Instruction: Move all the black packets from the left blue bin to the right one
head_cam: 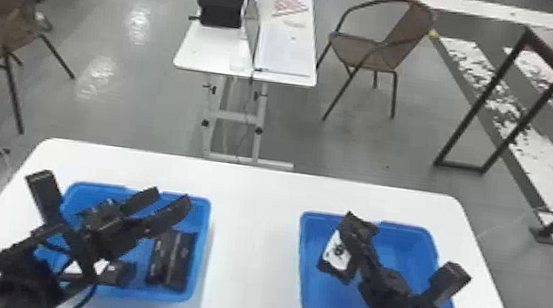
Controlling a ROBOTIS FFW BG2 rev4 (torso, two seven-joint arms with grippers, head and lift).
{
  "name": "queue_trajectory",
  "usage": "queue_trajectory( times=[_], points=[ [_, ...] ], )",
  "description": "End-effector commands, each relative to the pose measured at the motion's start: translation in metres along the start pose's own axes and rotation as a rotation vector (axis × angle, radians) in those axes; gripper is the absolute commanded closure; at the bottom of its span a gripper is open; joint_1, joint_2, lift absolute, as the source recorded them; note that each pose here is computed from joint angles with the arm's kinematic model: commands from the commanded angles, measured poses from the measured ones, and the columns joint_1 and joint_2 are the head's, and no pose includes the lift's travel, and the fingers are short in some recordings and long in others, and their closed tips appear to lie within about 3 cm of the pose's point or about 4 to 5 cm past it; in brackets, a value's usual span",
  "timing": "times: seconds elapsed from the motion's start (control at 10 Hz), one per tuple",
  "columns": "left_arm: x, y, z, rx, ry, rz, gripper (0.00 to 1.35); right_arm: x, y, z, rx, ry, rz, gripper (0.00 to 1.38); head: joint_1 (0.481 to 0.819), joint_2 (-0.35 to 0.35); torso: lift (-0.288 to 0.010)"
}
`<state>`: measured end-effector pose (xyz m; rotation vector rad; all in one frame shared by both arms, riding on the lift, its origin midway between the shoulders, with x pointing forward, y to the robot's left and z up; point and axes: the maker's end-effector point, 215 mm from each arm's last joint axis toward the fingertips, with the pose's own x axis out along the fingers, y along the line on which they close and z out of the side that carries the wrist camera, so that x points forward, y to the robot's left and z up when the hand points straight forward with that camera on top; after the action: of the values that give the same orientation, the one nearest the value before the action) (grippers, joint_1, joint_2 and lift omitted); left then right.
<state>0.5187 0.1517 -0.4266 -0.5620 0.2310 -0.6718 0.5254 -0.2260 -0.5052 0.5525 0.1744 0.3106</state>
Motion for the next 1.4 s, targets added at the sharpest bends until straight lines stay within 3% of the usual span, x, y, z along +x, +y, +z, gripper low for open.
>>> queue_trajectory(
  times=[0.0,0.1,0.2,0.3,0.6,0.8,1.1,1.3],
  points=[
    [-0.015,0.006,0.02,0.023,-0.046,0.026,0.0,-0.002,-0.03,-0.008,-0.024,0.043,-0.047,1.22,0.695,-0.082,0.0],
    [-0.02,0.01,0.026,0.033,-0.059,0.044,0.03,-0.006,-0.05,-0.005,-0.051,0.055,-0.088,0.81,0.695,-0.076,0.0],
    [-0.025,0.018,0.024,0.033,-0.053,0.075,0.16,-0.008,-0.063,0.0,-0.067,0.052,-0.132,0.26,0.695,-0.079,0.0],
    [-0.028,0.026,0.015,0.017,-0.033,0.107,0.22,-0.006,-0.063,0.014,-0.064,0.015,-0.14,0.01,0.695,-0.09,0.0],
    [-0.038,0.048,-0.04,-0.109,0.12,0.218,0.28,-0.006,-0.024,0.089,-0.069,-0.201,-0.096,0.27,0.695,-0.1,0.0],
    [-0.042,0.059,-0.073,-0.178,0.232,0.304,0.28,-0.014,-0.001,0.117,-0.076,-0.267,-0.057,0.29,0.695,-0.102,0.0],
    [-0.044,0.076,-0.1,-0.214,0.442,0.427,0.29,-0.018,0.015,0.12,-0.033,-0.295,-0.038,0.29,0.695,-0.104,0.0],
    [-0.044,0.083,-0.103,-0.226,0.524,0.459,0.29,-0.017,0.017,0.115,-0.023,-0.29,-0.035,0.29,0.695,-0.098,0.0]
  ],
)
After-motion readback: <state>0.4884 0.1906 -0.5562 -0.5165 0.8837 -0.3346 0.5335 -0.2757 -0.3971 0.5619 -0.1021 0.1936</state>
